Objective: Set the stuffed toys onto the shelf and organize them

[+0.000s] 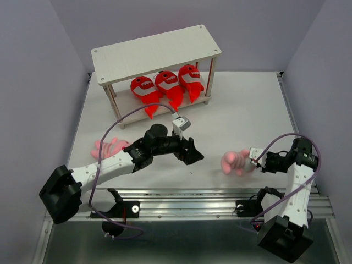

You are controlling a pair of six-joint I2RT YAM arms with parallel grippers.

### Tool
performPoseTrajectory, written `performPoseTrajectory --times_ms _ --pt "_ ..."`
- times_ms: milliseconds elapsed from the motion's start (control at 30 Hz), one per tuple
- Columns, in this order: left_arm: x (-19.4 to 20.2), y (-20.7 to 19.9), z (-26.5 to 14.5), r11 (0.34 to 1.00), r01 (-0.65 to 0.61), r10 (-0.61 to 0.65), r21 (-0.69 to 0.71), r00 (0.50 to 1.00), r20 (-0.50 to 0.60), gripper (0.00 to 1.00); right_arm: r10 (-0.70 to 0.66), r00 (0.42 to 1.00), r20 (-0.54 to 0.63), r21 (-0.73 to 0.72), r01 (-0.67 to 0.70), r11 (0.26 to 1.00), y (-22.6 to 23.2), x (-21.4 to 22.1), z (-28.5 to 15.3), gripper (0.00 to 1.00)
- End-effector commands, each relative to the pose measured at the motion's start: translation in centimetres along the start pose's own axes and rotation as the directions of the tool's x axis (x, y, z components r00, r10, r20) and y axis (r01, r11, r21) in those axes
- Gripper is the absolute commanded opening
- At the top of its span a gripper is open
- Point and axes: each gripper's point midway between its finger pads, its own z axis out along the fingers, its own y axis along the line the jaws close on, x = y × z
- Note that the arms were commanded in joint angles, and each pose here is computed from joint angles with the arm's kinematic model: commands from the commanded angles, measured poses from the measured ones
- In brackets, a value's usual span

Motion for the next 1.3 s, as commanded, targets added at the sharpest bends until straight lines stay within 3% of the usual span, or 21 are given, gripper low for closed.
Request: performPoseTrajectory --times_ms 0,233,600,667,800,833,900,933,1000,1100,1133,1200,1267 --pt "-5.2 -4.2 3.1 0.988 -0.112 0.102 0.103 0.990 0.101 0.99 -0.142 0.984 0.105 -0.030 0.146 0.989 2.1 -2.6 0.6 0.01" --pt "-4.0 -7.5 7.7 0.966 -0.152 0.153 0.210 0.988 0.008 0.99 -0.094 0.989 0.118 -0.073 0.103 0.992 2.8 -2.3 1.1 0.01" --pt "0.7 -8.3 12.4 0.962 -0.187 0.220 0.197 0.962 -0.161 0.97 -0.071 0.984 0.162 -0.065 0.083 0.994 2.3 -3.0 1.2 0.01" --pt "1.1 -8.3 13.1 0.962 -0.192 0.228 0.194 0.956 -0.184 0.90 -0.074 0.983 0.169 -0.073 0.088 0.993 2.5 -3.0 1.4 0.01" --pt "1.3 -8.2 13.8 0.963 -0.200 0.236 0.183 0.949 -0.207 0.62 -0.065 0.984 0.166 -0.083 0.079 0.993 2.8 -2.8 1.6 0.01" --pt "1.3 -8.2 13.9 0.962 -0.200 0.238 0.186 0.949 -0.207 0.48 -0.061 0.984 0.166 -0.086 0.076 0.993 2.8 -2.8 1.6 0.01" --pt "1.3 -8.3 13.9 0.962 -0.201 0.238 0.185 0.949 -0.209 0.29 -0.050 0.984 0.170 -0.091 0.066 0.994 2.9 -2.8 1.7 0.01" --pt "1.2 -8.3 13.8 0.962 -0.202 0.238 0.182 0.949 -0.205 0.11 -0.043 0.984 0.173 -0.092 0.059 0.994 2.9 -2.8 1.7 0.01" --pt "1.2 -8.1 13.6 0.966 -0.198 0.230 0.166 0.952 -0.203 0.00 -0.025 0.983 0.184 -0.093 0.042 0.995 2.9 -3.0 1.7 0.01" --pt "1.0 -7.9 13.1 0.971 -0.189 0.214 0.144 0.958 -0.192 0.00 0.036 0.977 0.211 -0.093 -0.016 0.996 2.5 -3.6 1.7 0.24" --pt "1.0 -7.8 12.6 0.973 -0.187 0.210 0.135 0.959 -0.188 0.00 0.056 0.974 0.220 -0.089 -0.037 0.995 2.1 -3.9 1.5 0.43" --pt "1.1 -7.3 11.9 0.980 -0.170 0.186 0.101 0.967 -0.172 0.00 0.152 0.957 0.247 -0.102 -0.131 0.986 1.6 -4.6 1.3 0.62" --pt "0.9 -7.0 11.2 0.985 -0.158 0.167 0.070 0.975 -0.148 0.00 0.232 0.935 0.267 -0.106 -0.210 0.972 0.7 -5.2 1.0 0.74"
